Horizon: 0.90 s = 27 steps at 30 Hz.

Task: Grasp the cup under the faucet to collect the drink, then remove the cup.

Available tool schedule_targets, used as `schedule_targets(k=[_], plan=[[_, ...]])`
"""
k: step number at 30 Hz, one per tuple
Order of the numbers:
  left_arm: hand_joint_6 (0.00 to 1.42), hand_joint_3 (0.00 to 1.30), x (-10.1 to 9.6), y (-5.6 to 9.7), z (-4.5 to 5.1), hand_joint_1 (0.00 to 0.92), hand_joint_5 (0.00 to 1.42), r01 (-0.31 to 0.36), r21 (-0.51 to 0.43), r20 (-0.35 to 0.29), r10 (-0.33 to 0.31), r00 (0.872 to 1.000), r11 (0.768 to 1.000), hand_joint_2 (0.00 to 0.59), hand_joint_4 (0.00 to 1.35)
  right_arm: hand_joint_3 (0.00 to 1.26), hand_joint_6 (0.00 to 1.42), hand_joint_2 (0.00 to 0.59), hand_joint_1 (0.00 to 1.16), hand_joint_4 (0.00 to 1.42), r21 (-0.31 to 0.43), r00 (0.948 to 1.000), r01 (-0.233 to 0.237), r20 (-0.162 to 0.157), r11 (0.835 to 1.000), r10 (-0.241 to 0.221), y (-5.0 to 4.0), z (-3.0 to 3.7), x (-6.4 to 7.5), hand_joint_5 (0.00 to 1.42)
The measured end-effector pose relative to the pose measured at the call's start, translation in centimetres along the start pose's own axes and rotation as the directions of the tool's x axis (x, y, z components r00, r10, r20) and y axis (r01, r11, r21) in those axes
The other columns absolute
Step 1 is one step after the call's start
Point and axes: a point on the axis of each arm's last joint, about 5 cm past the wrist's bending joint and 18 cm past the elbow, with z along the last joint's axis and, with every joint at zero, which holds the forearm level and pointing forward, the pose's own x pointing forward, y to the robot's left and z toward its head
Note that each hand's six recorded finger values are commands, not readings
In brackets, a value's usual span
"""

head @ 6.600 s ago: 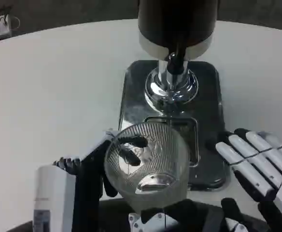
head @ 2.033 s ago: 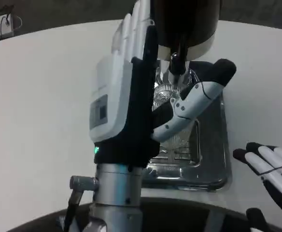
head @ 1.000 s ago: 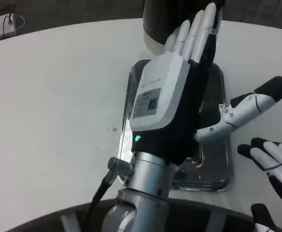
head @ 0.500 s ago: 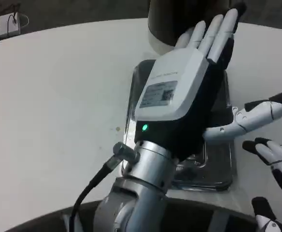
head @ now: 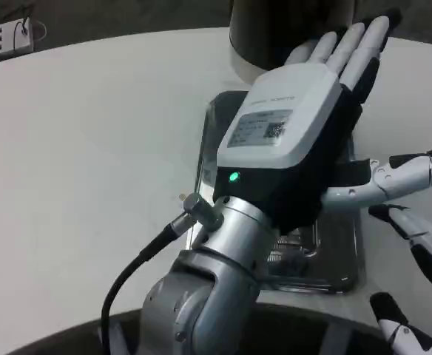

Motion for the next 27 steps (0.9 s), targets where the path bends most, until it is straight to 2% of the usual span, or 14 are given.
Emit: schedule_targets(k=[4, 7, 12, 15, 21, 27], plan=[[0.0, 0.01, 0.0, 0.1, -0.01, 0.0, 0.03, 0.003, 0.005, 0.002, -0.003, 1.0, 1.0, 0.114, 0.0, 0.07, 0.29, 0.353, 0.3, 0.12, 0.077, 0.9996, 0.0, -0.029, 0.997, 0.002, 0.54, -0.33, 0.9, 0.17], [0.0, 0.02, 0.0, 0.1, -0.01, 0.0, 0.03, 0.004, 0.007, 0.003, -0.004, 1.0, 1.0, 0.114, 0.0, 0.05, 0.29, 0.337, 0.31, 0.11, 0.106, 0.9997, 0.007, -0.026, 0.994, -0.004, 0.67, -0.35, 1.3, 0.17], [0.0, 0.02, 0.0, 0.1, -0.02, 0.0, 0.03, 0.004, 0.008, 0.001, -0.004, 1.0, 1.0, 0.114, 0.0, 0.03, 0.29, 0.317, 0.34, 0.1, 0.19, 0.9982, 0.009, -0.06, 0.982, 0.003, 1.57, -0.64, 2.3, 0.16], [0.0, 0.02, 0.1, 0.1, -0.02, 0.0, 0.03, 0.006, 0.008, 0.001, -0.006, 1.0, 1.0, 0.114, 0.0, 0.02, 0.29, 0.314, 0.38, 0.09, 0.212, 0.9981, 0.01, -0.062, 0.977, 0.003, 1.86, -0.62, 2.8, 0.16], [0.0, 0.02, 0.1, 0.1, 0.0, 0.0, 0.03, 0.006, 0.008, 0.0, -0.006, 1.0, 1.0, 0.113, 0.0, 0.01, 0.26, 0.306, 0.4, 0.08, 0.24, 0.9989, 0.016, -0.047, 0.971, -0.004, 2.29, -0.34, 3.9, 0.14], [0.0, 0.02, 0.1, 0.1, 0.03, 0.0, 0.03, 0.006, 0.006, -0.001, -0.006, 1.0, 1.0, 0.113, 0.0, 0.01, 0.25, 0.299, 0.41, 0.07, 0.253, 0.9992, 0.002, -0.039, 0.967, 0.008, 2.89, -0.35, 4.8, 0.13]])
